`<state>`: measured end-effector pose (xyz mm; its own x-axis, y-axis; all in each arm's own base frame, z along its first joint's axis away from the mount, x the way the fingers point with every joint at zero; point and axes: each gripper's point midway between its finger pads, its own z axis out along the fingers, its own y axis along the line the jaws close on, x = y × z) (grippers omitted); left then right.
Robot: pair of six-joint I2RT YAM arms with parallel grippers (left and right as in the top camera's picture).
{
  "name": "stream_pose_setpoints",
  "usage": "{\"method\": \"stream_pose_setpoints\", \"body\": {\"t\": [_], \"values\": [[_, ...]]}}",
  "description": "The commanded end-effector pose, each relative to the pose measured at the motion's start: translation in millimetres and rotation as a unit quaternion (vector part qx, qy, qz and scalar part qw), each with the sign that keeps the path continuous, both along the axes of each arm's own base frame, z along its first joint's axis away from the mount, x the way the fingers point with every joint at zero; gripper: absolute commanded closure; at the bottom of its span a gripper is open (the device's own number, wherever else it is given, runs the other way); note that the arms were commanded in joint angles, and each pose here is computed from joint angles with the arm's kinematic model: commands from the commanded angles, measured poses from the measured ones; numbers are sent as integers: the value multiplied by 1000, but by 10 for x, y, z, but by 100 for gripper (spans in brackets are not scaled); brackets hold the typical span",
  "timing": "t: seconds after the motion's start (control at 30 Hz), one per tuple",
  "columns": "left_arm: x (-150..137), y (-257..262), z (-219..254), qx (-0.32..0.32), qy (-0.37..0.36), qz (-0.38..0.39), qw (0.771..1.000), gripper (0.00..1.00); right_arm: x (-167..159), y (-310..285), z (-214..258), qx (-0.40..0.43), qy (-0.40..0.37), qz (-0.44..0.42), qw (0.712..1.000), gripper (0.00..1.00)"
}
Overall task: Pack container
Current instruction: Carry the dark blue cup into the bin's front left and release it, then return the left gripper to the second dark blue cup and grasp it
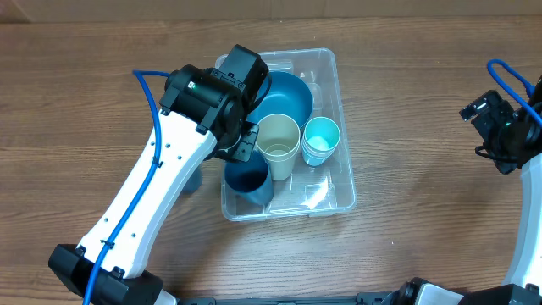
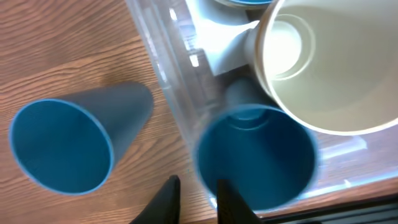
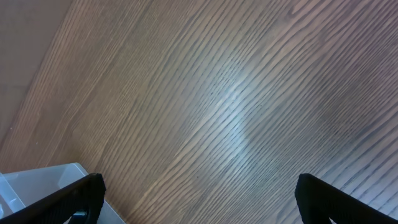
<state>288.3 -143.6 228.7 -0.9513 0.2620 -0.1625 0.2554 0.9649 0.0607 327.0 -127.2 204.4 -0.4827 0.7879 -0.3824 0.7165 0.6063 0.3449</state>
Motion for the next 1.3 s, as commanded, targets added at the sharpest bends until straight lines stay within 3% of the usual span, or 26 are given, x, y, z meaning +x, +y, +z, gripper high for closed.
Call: {"method": "stream_pose_setpoints", "body": {"t": [0.0,0.23,0.43,0.9,1.07,1.13,1.2,1.27], "values": [[60,398,345,36,-66,61,995,68,18,-16,38,0,-6,-5,1000,0],[138,1283,749,-5,-119,206,971,40,18,-16,38,0,-6,-5,1000,0],[189,1700,479,-67,-57,238,967,41,18,-16,38,0,-6,-5,1000,0],[188,1604,-626,-111,65,243,961,47,18,-15,37,0,-6,-5,1000,0],[79,1543,-973,-115,94,238,960,57,18,-16,38,0,-6,-5,1000,0],[50,1520,-1090,-115,100,236,960,69,18,-16,38,0,-6,-5,1000,0],[33,1512,-1154,-115,102,236,959,89,18,-15,37,0,-6,-5,1000,0],[55,1516,-1144,-116,97,236,960,96,18,-16,38,0,-6,-5,1000,0]]}}
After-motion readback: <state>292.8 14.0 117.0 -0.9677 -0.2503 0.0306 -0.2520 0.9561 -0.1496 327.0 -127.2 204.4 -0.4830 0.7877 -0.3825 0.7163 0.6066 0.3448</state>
